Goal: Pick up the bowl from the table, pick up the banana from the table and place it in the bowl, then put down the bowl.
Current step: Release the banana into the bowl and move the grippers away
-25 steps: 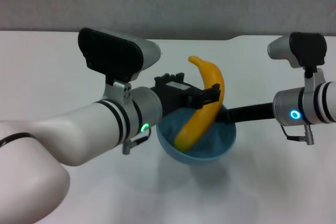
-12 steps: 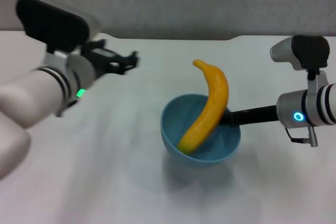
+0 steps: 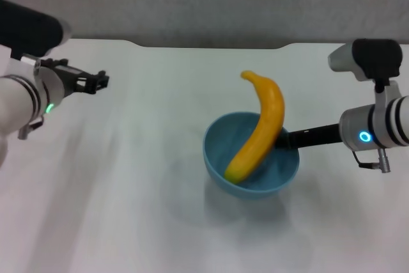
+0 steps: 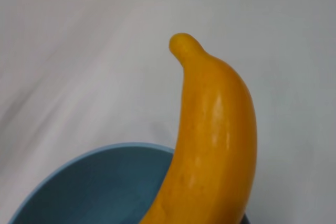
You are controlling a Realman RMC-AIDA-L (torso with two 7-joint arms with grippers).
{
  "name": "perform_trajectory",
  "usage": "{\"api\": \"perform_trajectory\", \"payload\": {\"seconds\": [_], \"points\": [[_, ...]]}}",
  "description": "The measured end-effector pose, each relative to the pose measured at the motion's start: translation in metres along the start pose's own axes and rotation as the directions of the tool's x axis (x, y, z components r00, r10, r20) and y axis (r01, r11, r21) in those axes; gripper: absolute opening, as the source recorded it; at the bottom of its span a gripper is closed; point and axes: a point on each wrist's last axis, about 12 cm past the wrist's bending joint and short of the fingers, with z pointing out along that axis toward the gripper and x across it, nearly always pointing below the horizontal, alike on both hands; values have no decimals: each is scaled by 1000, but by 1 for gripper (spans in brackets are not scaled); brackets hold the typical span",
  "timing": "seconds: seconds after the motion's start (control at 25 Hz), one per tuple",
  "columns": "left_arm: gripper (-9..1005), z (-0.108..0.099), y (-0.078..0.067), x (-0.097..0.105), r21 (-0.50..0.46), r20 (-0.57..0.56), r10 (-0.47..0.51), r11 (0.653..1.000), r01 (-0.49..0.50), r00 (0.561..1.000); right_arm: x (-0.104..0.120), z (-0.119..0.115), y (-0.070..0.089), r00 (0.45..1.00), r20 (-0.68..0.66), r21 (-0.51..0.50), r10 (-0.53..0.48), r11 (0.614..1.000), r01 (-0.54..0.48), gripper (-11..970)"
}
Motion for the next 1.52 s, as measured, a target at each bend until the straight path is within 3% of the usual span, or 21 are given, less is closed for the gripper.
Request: {"api": "perform_trajectory", "payload": {"seconds": [0.2,0.4,0.76,1.12,1.52], "points": [[795,-13,-15,10,66,167,-88,995,78,982,-7,-1,-6,999,44,36,13,999,-14,35],[794,-18,-22,15,93,227,-88,993,68,970,-20,3,-7,995,102,95,-11,995,2,36],[793,-18,-24,17,105,237,-93,992,70,967,-25,16,6,995,83,104,-58,993,49,35],[792,-22,-28,31,120,227,-107,990,81,968,-3,28,17,999,13,52,-41,998,40,36],[790,-25,-35,37,144,229,-112,986,80,967,12,27,11,1000,-5,56,-22,998,23,35]]}}
